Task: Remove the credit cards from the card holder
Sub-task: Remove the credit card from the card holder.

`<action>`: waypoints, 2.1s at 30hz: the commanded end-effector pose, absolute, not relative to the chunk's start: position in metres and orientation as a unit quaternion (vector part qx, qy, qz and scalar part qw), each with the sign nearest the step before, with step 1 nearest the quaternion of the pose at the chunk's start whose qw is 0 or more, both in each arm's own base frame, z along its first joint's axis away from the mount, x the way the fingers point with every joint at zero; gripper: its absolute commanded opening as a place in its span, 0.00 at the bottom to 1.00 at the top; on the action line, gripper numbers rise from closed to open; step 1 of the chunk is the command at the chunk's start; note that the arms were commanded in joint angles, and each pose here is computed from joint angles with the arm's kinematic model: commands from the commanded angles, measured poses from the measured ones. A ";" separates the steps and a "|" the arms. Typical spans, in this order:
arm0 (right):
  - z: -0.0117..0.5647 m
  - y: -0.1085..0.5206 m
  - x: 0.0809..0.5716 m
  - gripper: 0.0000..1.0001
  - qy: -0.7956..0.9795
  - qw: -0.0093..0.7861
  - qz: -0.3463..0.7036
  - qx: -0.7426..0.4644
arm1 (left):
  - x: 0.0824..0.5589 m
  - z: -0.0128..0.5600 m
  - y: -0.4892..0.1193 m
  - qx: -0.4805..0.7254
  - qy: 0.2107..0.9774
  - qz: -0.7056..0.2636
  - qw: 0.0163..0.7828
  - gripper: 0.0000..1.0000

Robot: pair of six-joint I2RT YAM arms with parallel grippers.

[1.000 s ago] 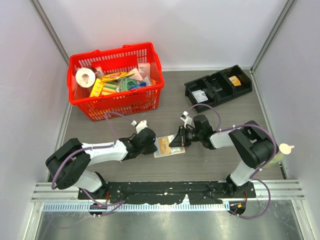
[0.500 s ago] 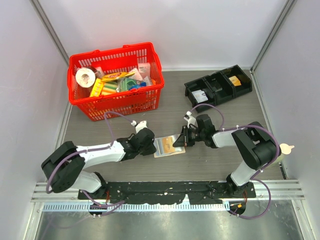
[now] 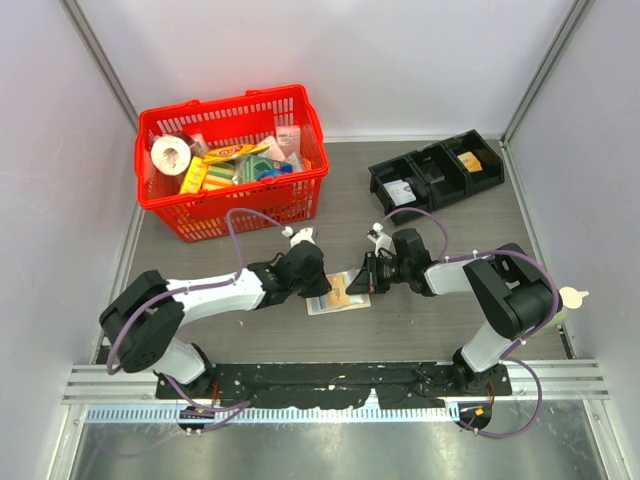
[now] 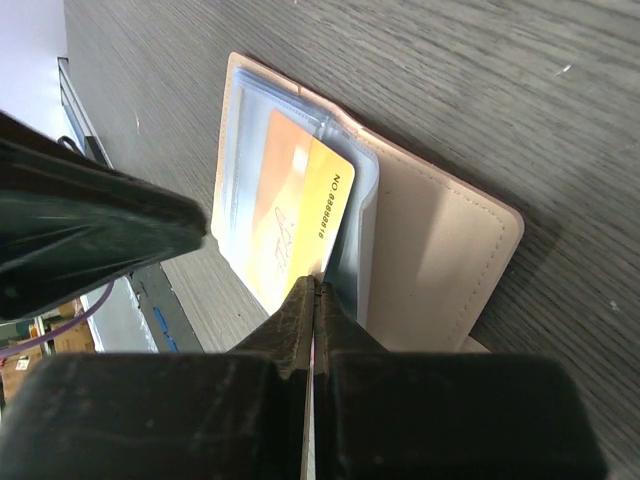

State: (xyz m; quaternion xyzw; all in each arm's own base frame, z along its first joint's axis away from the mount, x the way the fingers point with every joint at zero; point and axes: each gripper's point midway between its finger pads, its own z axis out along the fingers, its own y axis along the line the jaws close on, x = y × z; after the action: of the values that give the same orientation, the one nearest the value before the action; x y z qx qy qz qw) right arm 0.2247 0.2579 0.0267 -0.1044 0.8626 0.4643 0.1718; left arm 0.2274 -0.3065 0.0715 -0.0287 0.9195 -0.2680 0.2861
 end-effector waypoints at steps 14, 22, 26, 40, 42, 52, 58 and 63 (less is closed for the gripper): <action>0.038 0.266 0.234 0.25 0.848 0.193 0.485 -0.091 | 0.203 0.013 -0.281 -0.046 0.944 -0.223 0.240 0.00; 0.031 0.272 0.233 0.33 0.849 0.187 0.487 -0.092 | 0.201 0.009 -0.284 -0.052 0.943 -0.229 0.234 0.00; 0.030 0.273 0.232 0.21 0.847 0.185 0.489 -0.096 | 0.198 0.006 -0.281 -0.055 0.944 -0.227 0.233 0.00; 0.049 0.234 0.243 0.01 0.870 0.220 0.431 -0.093 | 0.195 0.007 -0.268 -0.062 0.942 -0.220 0.245 0.00; 0.057 0.231 0.245 0.01 0.874 0.229 0.418 -0.098 | 0.199 0.017 -0.270 -0.054 0.938 -0.228 0.257 0.00; 0.146 0.211 0.247 0.01 0.865 0.302 0.359 -0.176 | 0.231 0.152 -0.275 0.088 0.877 -0.251 0.400 0.56; 0.221 0.203 0.238 0.01 0.833 0.354 0.341 -0.253 | 0.225 0.237 -0.280 0.251 0.813 -0.260 0.457 0.86; 0.267 0.207 0.222 0.01 0.784 0.384 0.357 -0.333 | 0.205 0.277 -0.293 0.397 0.760 -0.274 0.436 0.92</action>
State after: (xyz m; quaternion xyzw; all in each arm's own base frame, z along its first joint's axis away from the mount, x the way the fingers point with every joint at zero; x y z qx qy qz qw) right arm 0.2461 0.2108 0.2433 -0.2564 0.8134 0.3558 0.3821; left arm 0.2280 -0.2922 0.2679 0.2345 0.7998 -0.2926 0.4688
